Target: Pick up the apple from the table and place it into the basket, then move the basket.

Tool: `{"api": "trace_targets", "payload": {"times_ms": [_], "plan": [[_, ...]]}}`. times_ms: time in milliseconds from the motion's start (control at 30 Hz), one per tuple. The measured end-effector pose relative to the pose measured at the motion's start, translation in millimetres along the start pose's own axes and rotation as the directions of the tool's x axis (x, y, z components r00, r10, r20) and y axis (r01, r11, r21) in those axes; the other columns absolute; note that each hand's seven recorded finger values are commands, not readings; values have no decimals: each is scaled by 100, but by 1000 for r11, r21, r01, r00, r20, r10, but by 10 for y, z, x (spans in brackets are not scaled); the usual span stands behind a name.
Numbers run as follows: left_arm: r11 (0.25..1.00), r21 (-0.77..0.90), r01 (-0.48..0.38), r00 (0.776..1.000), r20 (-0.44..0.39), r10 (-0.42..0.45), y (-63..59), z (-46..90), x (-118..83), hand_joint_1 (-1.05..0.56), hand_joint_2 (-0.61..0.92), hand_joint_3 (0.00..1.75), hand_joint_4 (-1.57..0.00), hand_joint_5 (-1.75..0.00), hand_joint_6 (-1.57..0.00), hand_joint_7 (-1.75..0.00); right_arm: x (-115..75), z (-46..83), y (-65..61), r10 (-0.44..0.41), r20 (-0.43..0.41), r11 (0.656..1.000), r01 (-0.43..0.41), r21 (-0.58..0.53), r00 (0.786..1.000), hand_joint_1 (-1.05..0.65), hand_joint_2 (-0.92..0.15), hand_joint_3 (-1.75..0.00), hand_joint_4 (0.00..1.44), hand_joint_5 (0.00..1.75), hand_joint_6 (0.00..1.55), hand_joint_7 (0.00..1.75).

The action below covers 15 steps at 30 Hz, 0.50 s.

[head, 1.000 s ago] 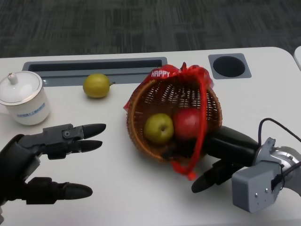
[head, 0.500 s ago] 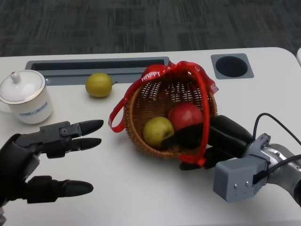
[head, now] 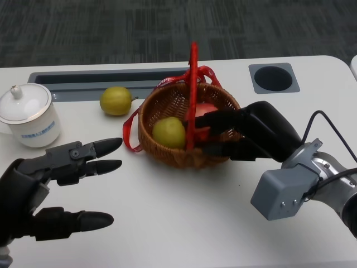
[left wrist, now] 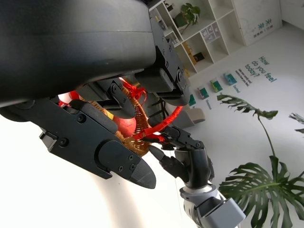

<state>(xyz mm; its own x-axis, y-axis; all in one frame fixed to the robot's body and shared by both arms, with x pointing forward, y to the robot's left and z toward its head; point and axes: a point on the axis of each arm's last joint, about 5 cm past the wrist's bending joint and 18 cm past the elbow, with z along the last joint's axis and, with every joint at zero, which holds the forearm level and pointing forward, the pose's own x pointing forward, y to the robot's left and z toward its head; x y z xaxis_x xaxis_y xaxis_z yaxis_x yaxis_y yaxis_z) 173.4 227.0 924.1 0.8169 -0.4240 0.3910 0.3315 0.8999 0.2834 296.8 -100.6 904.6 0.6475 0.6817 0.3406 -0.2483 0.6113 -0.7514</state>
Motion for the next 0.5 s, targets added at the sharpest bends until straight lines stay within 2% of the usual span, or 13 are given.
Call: {"api": "trace_targets", "payload": {"times_ms": [333, 500], "plan": [[1000, -1, -16, 1000, 10, 16, -15, -2, 3, -46, 73, 0, -82, -1, -67, -1, -10, -8, -3, -2, -7, 1000, 2, 2, 1000, -21, -92, -5, 114, 6, 92, 1], [1000, -1, -18, 1000, 11, 18, -20, 0, -4, -45, 73, 0, -82, -1, -67, 0, -14, -9, -2, 10, -5, 1000, -10, 5, 1000, -21, -92, -4, 118, 8, 92, 1]]}}
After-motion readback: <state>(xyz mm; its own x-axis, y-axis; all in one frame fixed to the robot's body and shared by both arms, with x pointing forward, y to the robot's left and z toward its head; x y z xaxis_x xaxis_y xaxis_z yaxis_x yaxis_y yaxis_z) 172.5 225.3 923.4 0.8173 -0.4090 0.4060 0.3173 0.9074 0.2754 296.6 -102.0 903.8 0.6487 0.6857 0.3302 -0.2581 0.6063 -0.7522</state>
